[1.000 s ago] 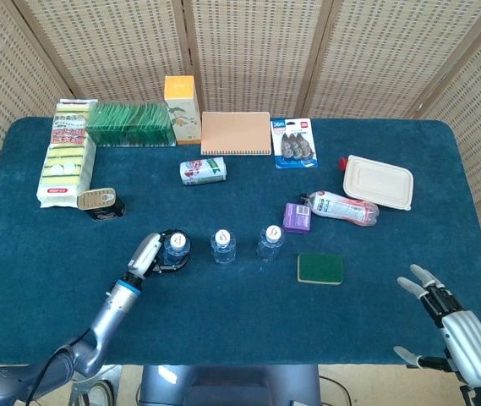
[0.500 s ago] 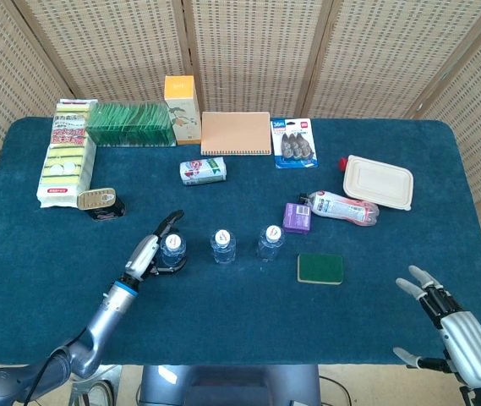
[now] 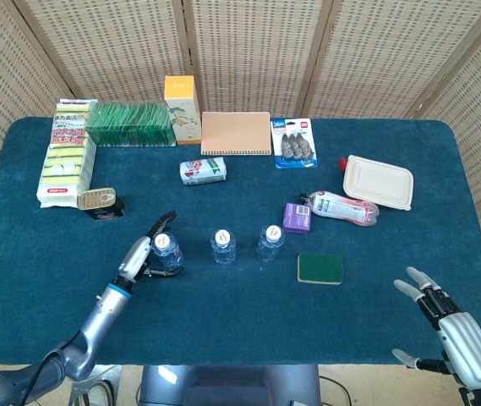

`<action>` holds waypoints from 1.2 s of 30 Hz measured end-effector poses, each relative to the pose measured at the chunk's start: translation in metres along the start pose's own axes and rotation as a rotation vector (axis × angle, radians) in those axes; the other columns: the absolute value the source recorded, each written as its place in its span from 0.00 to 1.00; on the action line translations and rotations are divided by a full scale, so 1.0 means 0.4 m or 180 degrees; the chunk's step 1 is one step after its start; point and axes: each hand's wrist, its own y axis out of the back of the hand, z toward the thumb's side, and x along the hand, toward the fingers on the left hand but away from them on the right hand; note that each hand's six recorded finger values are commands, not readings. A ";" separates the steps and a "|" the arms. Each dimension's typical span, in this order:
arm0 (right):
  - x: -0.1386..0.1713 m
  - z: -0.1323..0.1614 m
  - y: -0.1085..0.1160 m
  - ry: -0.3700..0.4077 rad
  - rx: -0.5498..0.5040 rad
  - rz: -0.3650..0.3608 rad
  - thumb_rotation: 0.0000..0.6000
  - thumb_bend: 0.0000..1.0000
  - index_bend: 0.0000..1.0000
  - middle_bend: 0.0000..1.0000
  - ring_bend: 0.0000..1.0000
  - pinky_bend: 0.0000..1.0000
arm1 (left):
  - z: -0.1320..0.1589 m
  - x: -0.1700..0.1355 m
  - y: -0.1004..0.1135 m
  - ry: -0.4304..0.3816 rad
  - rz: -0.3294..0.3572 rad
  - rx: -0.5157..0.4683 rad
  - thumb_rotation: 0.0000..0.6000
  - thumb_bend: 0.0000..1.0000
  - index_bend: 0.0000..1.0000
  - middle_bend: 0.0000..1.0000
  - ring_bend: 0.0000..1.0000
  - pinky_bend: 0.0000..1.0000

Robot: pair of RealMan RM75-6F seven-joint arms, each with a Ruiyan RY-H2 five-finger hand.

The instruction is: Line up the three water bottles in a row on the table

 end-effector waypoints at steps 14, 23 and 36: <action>0.003 0.010 -0.007 0.0034 0.0025 0.0041 1.00 0.00 0.12 0.00 0.02 0.15 | 0.006 -0.054 0.073 -0.0033 0.0221 -0.0068 1.00 0.11 0.00 0.00 0.00 0.05; 0.003 0.013 -0.008 0.0037 0.0047 0.0029 1.00 0.00 0.12 0.00 0.02 0.15 | 0.041 -0.120 0.195 -0.0077 0.0317 0.0121 1.00 0.11 0.00 0.00 0.00 0.01; 0.014 0.026 -0.001 0.0066 0.0145 -0.0081 1.00 0.00 0.12 0.00 0.02 0.11 | 0.146 -0.323 0.444 0.0263 0.0399 0.1121 1.00 0.11 0.00 0.00 0.00 0.01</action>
